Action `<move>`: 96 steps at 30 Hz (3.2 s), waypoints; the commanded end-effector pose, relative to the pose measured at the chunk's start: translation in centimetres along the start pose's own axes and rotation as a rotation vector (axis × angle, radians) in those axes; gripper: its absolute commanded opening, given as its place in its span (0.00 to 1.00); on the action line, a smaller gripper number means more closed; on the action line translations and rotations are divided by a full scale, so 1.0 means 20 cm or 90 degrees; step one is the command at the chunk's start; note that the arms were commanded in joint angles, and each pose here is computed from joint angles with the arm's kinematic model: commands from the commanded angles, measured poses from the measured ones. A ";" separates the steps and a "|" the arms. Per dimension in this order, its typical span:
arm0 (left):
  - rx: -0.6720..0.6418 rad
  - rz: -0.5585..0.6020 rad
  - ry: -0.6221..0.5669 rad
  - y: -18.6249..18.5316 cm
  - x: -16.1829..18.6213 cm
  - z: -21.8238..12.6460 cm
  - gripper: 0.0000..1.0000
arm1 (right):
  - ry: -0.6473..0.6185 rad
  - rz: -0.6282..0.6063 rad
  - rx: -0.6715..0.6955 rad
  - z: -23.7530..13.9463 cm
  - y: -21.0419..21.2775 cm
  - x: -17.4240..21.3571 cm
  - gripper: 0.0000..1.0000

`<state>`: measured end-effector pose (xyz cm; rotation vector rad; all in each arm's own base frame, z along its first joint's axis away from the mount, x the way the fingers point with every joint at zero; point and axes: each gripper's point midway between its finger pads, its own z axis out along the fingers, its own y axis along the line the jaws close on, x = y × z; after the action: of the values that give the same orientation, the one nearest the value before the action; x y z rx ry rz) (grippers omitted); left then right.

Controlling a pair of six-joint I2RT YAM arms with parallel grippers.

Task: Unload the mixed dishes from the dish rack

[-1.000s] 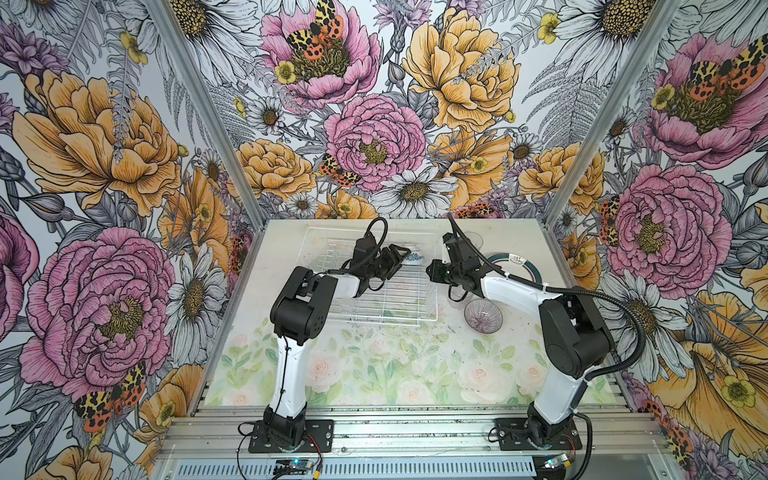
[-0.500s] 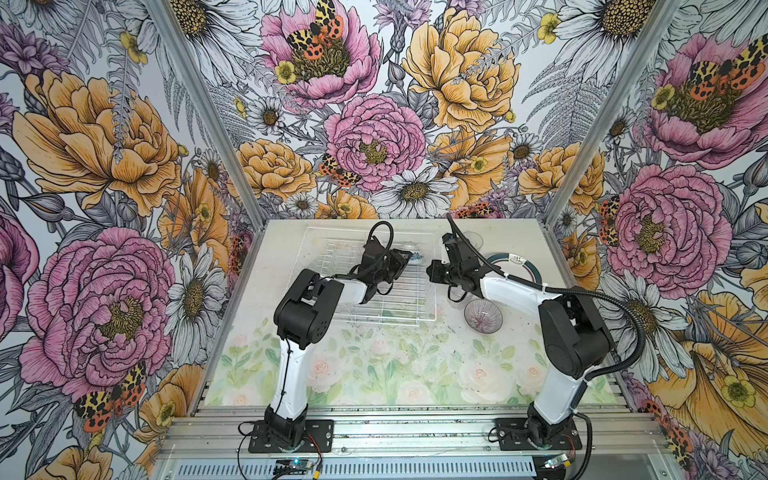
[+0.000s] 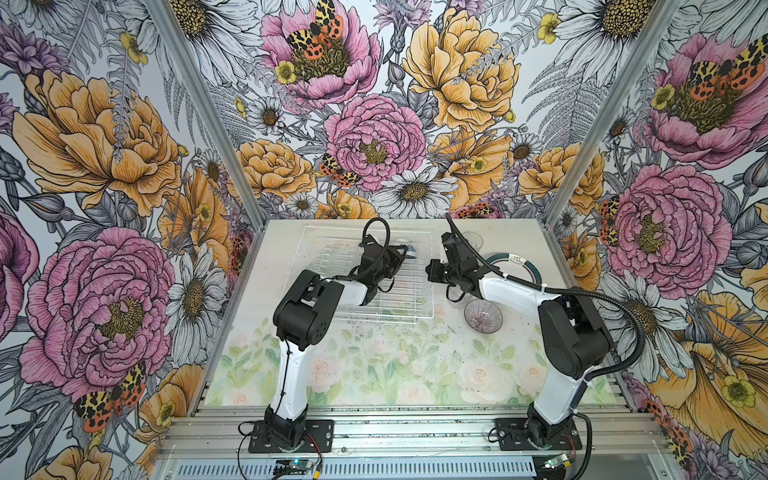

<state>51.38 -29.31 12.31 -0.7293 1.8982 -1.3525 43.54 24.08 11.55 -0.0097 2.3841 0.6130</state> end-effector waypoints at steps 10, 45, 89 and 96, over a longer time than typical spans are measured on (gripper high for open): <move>0.023 0.031 -0.047 -0.08 -0.09 -0.03 0.16 | -0.024 -0.024 -0.022 -0.01 0.07 -0.05 0.12; 0.121 0.085 0.030 -0.54 -0.03 -0.28 0.00 | -0.118 -0.151 -0.026 -0.28 0.16 -0.23 0.55; 0.289 -0.039 0.114 -0.96 0.21 -0.63 0.00 | -0.441 -0.405 0.052 -0.51 0.52 -0.29 0.29; 0.288 -0.065 0.131 -0.92 0.23 -0.61 0.00 | -0.468 -0.404 0.041 -0.50 0.56 -0.29 0.30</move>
<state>41.15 -30.77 28.88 -0.5754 1.7121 -1.7857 40.51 26.73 23.98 -0.4071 1.6509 0.1122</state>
